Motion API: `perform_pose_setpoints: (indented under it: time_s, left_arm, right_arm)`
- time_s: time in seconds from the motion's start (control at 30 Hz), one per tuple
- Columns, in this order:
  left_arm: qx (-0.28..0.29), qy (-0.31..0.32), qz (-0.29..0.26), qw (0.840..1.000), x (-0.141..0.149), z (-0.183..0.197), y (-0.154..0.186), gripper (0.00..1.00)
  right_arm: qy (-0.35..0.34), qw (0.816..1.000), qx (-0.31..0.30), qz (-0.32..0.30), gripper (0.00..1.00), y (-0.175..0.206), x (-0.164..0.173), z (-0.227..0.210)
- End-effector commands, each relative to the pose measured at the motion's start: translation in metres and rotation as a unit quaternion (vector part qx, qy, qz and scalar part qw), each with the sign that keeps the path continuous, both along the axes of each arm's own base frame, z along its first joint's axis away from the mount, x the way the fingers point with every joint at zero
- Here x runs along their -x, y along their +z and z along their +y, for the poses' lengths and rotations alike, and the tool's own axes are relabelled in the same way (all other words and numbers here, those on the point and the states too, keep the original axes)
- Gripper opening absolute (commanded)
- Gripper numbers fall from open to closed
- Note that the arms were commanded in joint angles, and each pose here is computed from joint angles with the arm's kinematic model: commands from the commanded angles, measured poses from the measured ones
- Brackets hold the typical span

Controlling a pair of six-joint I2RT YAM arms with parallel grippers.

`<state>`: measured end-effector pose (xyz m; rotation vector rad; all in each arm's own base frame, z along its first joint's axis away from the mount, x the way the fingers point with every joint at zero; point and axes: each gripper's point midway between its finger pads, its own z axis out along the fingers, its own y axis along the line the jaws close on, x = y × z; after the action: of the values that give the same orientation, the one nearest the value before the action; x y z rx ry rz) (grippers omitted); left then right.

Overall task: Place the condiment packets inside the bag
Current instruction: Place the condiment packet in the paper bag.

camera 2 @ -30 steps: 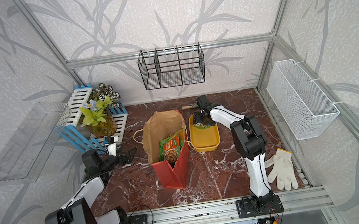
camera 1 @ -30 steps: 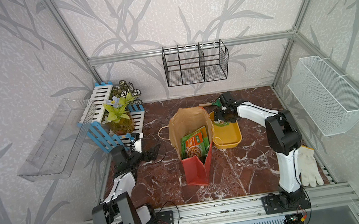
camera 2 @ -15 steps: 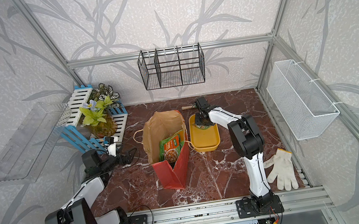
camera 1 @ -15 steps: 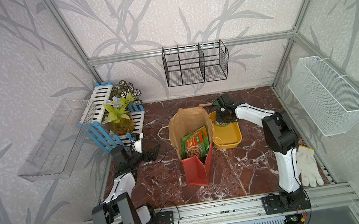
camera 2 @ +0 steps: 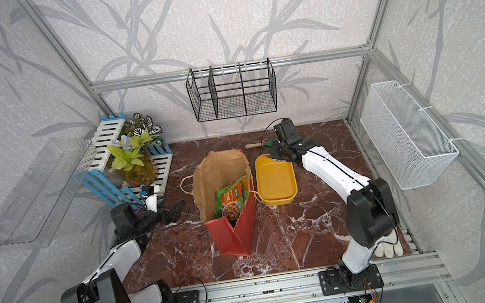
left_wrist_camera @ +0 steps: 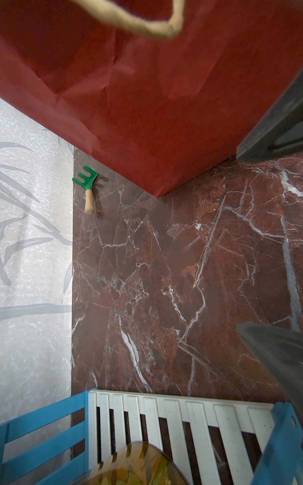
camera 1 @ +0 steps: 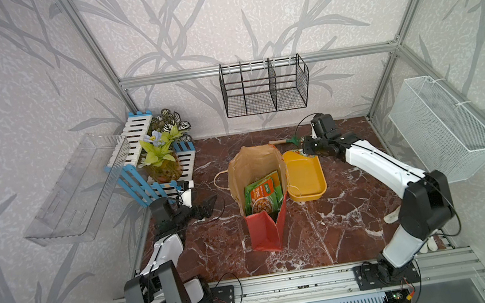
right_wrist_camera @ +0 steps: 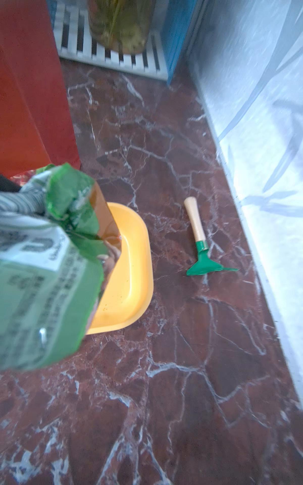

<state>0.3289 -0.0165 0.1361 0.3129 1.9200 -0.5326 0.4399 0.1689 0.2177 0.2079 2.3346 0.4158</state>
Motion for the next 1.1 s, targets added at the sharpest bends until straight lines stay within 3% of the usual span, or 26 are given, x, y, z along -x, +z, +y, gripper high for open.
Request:
perform_pose_setpoints:
  time_s: [0.0, 0.27, 0.43, 0.77, 0.93, 1.07]
  left_arm:
    - [-0.003, -0.009, -0.009, 1.000, 0.003, -0.003, 0.002, 1.00]
    - [0.000, 0.002, -0.007, 1.000, 0.001, 0.001, 0.004, 1.00]
    - [0.004, 0.017, -0.002, 1.000, -0.003, 0.007, 0.004, 1.00]
    - [-0.006, 0.061, 0.006, 0.998, -0.012, 0.024, -0.002, 1.00]
    - [-0.011, 0.071, 0.008, 0.997, -0.014, 0.028, -0.005, 1.00]
    - [-0.010, 0.070, 0.010, 0.997, -0.014, 0.027, -0.005, 1.00]
  right_arm:
    - [0.015, 0.999, 0.001, -0.044, 0.29, 0.042, 0.021, 0.001]
    - [0.081, 0.982, 0.018, -0.168, 0.32, 0.146, 0.084, 0.045]
    - [0.144, 0.968, 0.007, -0.205, 0.32, 0.179, 0.116, 0.091]
    - [0.264, 0.947, 0.050, -0.178, 0.37, 0.163, 0.145, 0.174]
    - [0.285, 0.943, 0.058, -0.161, 0.49, 0.156, 0.147, 0.185]
    - [0.275, 0.943, 0.047, -0.181, 0.58, 0.176, 0.152, 0.175]
